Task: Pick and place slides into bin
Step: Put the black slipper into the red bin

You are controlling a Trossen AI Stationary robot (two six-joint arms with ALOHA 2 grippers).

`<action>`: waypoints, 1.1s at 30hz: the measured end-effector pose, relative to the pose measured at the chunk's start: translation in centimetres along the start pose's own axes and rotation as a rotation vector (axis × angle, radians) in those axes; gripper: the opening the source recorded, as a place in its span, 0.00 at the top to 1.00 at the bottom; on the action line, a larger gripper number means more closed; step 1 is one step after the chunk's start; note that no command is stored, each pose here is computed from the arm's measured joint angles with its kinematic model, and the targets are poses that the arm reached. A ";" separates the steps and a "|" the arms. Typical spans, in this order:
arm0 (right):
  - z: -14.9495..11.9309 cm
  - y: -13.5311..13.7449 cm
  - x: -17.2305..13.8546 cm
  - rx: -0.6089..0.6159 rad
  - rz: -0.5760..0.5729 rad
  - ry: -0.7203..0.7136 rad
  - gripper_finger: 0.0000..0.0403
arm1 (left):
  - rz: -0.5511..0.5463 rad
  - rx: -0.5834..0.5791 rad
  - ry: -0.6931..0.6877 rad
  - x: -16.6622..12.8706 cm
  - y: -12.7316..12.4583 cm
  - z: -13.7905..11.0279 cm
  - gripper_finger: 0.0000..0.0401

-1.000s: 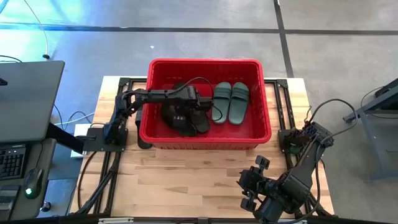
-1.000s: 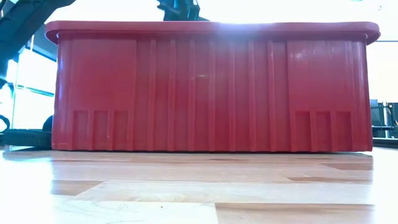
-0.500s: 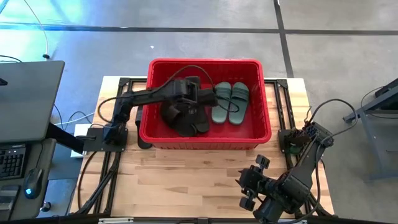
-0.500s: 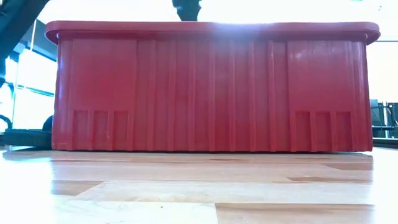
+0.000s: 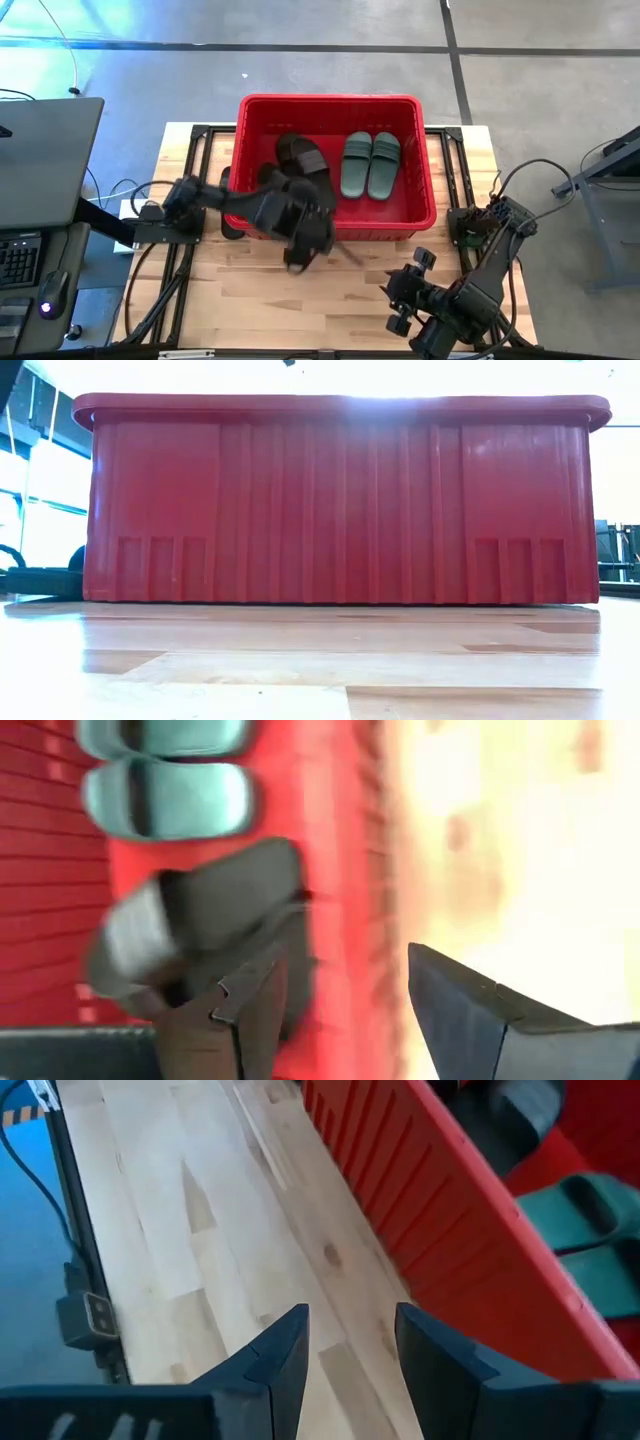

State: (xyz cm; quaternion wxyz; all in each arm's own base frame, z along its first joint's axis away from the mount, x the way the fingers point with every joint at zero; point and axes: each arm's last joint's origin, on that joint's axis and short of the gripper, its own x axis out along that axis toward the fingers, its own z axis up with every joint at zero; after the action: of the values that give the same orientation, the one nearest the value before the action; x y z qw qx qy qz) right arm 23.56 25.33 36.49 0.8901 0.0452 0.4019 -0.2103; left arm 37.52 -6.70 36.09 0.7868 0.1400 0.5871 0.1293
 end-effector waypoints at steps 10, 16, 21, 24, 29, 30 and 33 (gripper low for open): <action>0.4 -0.2 0.2 -0.102 -0.026 -0.042 0.65 | -0.174 0.016 0.079 -2.2 -12.0 -4.2 0.53; 1.0 -0.5 0.8 -0.096 -0.045 -0.040 0.65 | -0.177 -0.028 0.209 -1.8 -17.5 -8.3 0.53; 1.4 -0.7 1.2 -0.121 -0.057 -0.036 0.65 | -0.054 -0.111 0.304 0.0 -20.6 -12.3 0.53; 1.6 -0.8 1.4 -0.117 -0.060 -0.031 0.65 | 0.029 -0.133 0.343 1.5 -21.5 -14.3 0.53; 1.9 -1.0 1.7 -0.106 -0.070 -0.028 0.65 | 0.162 -0.201 0.385 3.9 -21.5 -16.3 0.53; 2.0 -1.0 1.8 -0.103 -0.073 -0.028 0.65 | 0.182 -0.205 0.391 4.4 -21.2 -16.4 0.53; 2.1 -1.1 2.0 -0.093 -0.070 -0.025 0.65 | 0.230 -0.151 0.418 5.8 -20.6 -16.9 0.53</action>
State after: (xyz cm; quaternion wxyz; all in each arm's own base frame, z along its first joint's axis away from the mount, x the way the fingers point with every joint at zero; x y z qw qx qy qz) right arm 25.77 23.19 36.57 0.8883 -0.0131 0.4013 -0.2228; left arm 23.71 -22.54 18.67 0.6365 0.1170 0.7060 0.2875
